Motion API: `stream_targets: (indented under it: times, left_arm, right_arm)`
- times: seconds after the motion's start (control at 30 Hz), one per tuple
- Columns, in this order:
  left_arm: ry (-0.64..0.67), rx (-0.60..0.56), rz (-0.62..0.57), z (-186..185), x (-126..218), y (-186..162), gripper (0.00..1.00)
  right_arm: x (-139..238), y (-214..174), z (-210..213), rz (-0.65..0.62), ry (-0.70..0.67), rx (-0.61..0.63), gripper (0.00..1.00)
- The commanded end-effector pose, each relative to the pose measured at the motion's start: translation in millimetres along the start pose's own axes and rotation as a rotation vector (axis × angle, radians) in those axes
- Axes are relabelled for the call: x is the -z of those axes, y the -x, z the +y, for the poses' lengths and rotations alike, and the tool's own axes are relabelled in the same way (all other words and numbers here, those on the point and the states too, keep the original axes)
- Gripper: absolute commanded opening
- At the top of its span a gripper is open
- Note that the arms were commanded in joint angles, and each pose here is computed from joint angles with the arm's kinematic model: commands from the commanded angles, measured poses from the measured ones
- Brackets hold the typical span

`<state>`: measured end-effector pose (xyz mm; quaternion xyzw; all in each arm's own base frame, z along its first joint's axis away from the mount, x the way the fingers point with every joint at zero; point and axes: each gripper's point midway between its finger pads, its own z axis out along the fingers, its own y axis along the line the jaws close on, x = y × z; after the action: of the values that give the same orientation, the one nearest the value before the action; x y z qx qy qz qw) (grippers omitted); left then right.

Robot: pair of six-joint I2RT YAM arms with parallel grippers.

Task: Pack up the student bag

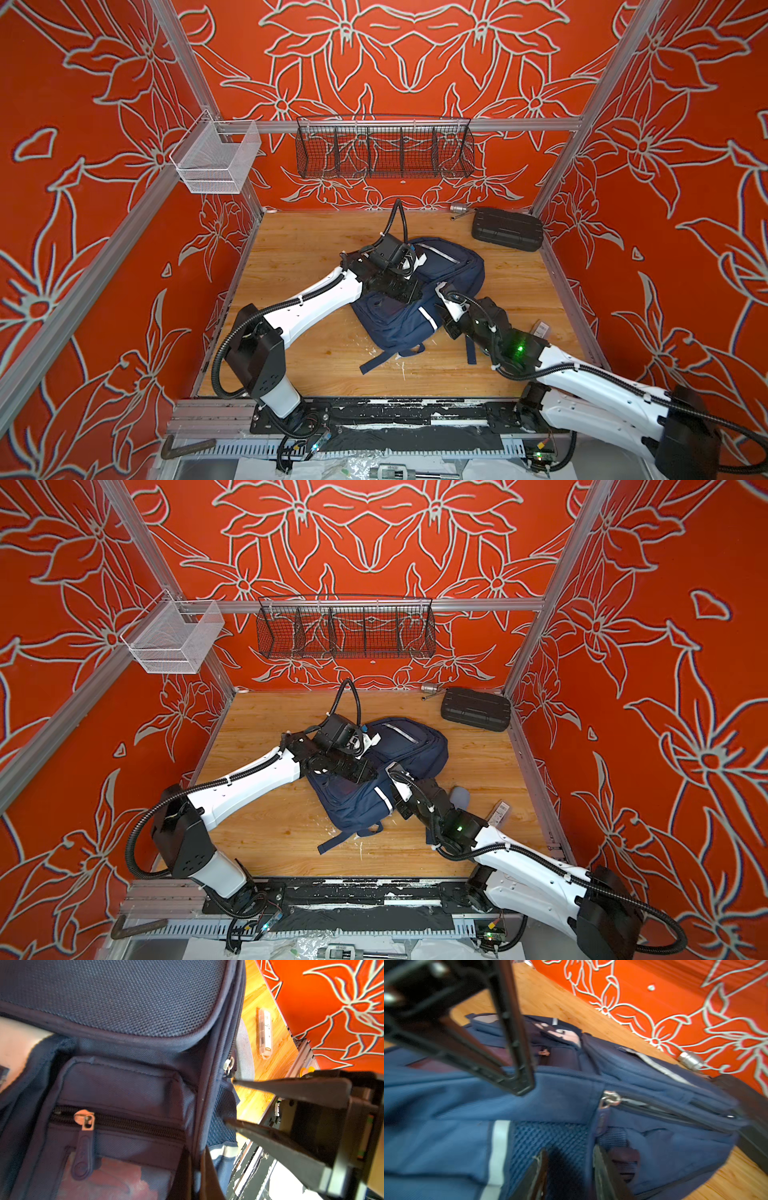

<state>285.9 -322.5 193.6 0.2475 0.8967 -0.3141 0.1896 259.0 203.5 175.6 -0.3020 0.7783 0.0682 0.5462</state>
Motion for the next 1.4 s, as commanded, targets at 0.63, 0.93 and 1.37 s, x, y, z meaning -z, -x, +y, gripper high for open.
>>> stream_targets:
  times: [0.63, 0.93, 1.37]
  left_arm:
    - [-0.065, -0.055, -0.059, -26, 5, 19, 0.0]
    - [-0.062, -0.049, -0.037, -23, 0, 13, 0.0]
    - [-0.001, -0.113, -0.018, -12, 12, 0, 0.0]
  right_arm:
    - [-22, 16, -23, -0.039, -0.18, -0.016, 0.32]
    - [-26, 19, -26, -0.049, -0.205, -0.019, 0.17]
    - [-14, 4, -24, -0.041, -0.108, -0.074, 0.0]
